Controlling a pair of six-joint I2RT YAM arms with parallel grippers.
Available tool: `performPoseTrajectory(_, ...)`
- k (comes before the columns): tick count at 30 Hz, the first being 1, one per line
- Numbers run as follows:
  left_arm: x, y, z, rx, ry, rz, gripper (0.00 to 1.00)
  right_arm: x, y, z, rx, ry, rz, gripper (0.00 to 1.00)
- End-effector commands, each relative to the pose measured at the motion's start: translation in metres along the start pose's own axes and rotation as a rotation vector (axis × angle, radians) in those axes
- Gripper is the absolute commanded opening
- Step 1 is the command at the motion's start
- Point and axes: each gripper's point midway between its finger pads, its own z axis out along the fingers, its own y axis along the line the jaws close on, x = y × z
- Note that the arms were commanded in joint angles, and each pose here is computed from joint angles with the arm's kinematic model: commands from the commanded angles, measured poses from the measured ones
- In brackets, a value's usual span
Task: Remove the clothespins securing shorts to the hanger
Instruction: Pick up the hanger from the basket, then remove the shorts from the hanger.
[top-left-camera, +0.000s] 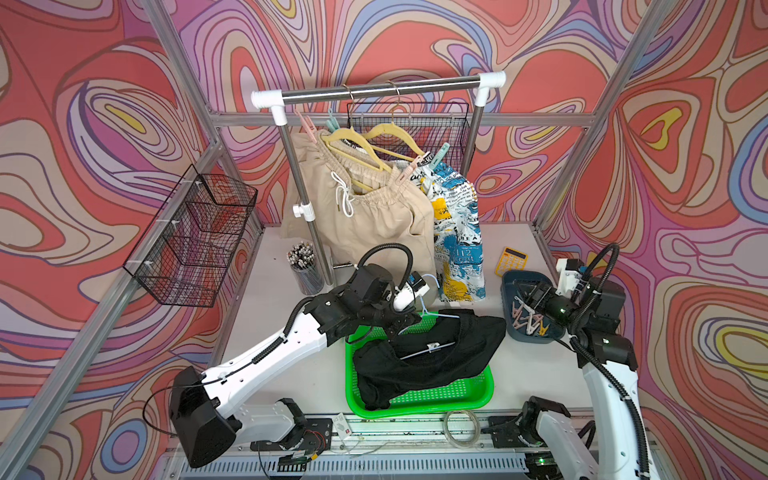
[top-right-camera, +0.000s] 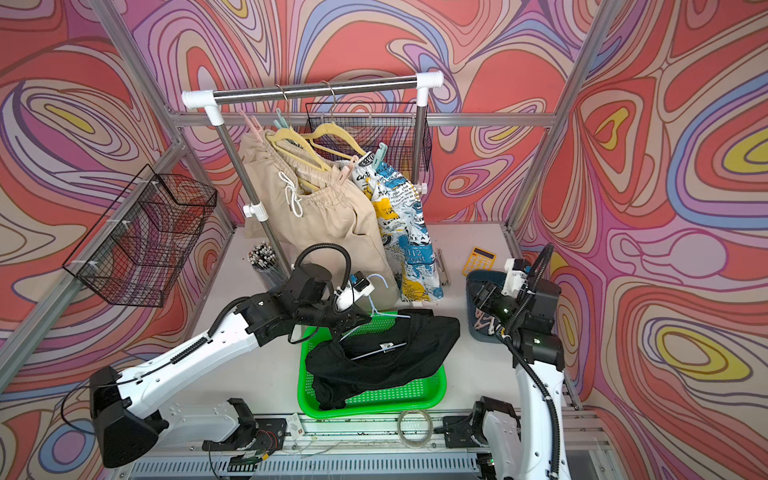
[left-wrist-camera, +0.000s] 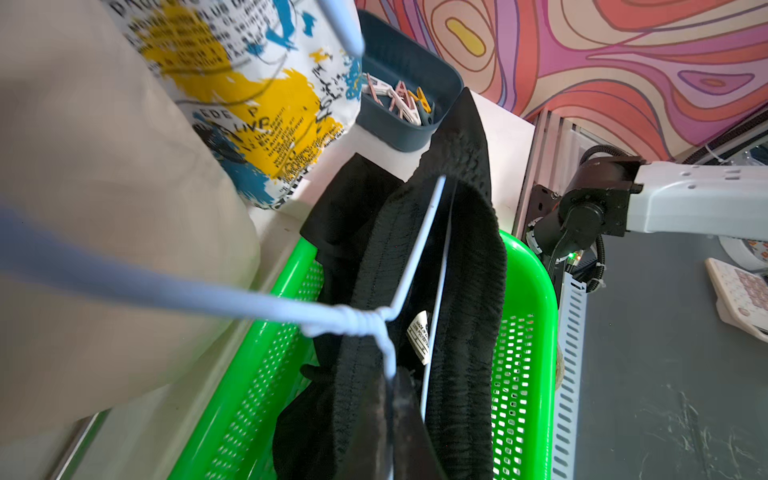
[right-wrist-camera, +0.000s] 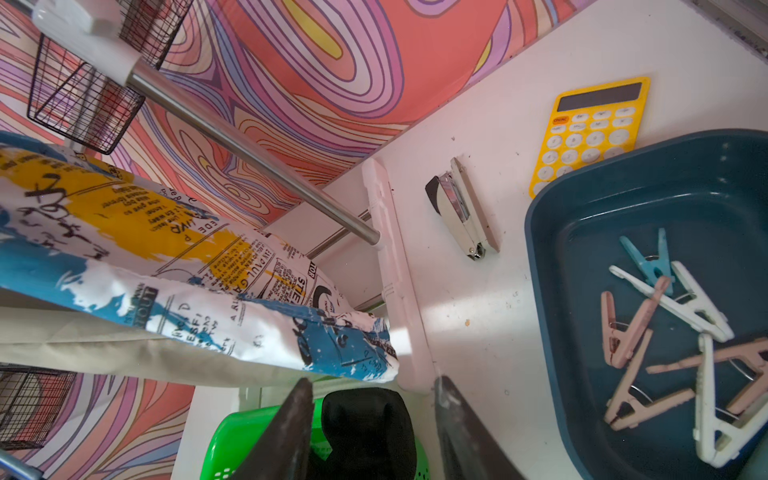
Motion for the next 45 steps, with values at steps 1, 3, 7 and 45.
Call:
performPoseTrajectory(1, -0.022, 0.001, -0.028, -0.074, -0.065, 0.046, 0.0, -0.015, 0.024, -0.018, -0.037, -0.03, -0.061, 0.5)
performPoseTrajectory(3, -0.032, 0.002, -0.04, -0.102, -0.1, 0.051, 0.0, -0.02, 0.034, -0.026, -0.044, -0.027, -0.075, 0.52)
performPoseTrajectory(7, -0.046, 0.005, -0.056, -0.153, -0.128, 0.065, 0.0, -0.028, 0.06, -0.047, -0.082, -0.036, -0.11, 0.55)
performPoseTrajectory(45, -0.088, 0.027, -0.051, -0.26, -0.167, 0.11, 0.0, 0.028, 0.174, 0.047, -0.13, 0.136, -0.388, 0.56)
